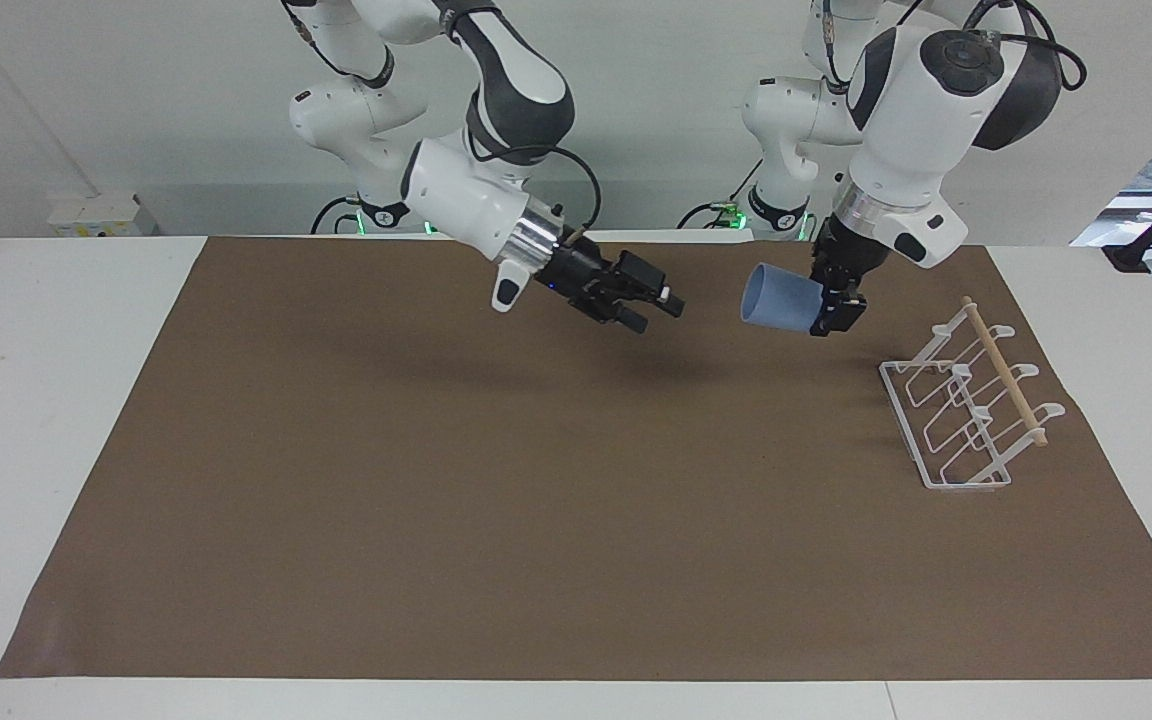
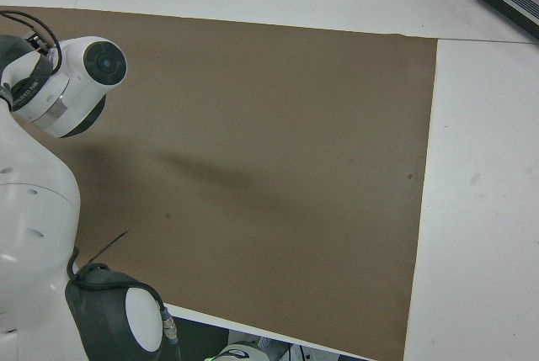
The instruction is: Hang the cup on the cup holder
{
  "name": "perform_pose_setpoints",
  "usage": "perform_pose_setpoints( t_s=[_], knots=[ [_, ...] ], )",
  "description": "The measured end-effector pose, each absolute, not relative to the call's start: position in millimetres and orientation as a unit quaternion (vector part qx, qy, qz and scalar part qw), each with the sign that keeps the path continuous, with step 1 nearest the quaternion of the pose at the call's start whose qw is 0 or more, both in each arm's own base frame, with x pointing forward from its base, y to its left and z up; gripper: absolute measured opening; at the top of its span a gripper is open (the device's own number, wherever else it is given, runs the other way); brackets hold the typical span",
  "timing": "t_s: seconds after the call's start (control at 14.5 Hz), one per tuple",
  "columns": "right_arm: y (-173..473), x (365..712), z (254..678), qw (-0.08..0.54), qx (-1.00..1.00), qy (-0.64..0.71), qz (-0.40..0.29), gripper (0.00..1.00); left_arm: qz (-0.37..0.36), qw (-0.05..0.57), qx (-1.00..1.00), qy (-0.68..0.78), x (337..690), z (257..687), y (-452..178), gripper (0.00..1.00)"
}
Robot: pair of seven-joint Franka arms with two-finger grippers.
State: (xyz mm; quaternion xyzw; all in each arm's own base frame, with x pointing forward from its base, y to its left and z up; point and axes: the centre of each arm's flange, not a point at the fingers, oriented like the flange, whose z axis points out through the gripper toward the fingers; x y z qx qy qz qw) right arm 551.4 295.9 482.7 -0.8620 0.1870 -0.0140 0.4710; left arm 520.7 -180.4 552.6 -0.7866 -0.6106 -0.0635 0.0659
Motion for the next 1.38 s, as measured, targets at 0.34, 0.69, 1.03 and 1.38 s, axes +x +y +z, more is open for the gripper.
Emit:
perform_pose_setpoints(
  t_s=[0.34,0.69,1.03,1.38],
  knots=[
    [142,583,484,0.261,-0.962,0.078,-0.028,1.00,-0.311,0.246,-0.730,-0.557,551,532,-142,0.71],
    [28,565,579,0.050,-0.998,0.030,-0.010,1.00,-0.485,0.366,-0.643,-0.467,587,494,-126,0.71],
    [13,534,660,-0.036,-0.998,0.026,0.034,1.00,-0.554,0.425,-0.579,-0.420,596,416,-138,0.71],
    [11,539,646,-0.055,-0.996,0.026,0.057,1.00,-0.583,0.435,-0.547,-0.415,601,367,-131,0.71]
  ],
)
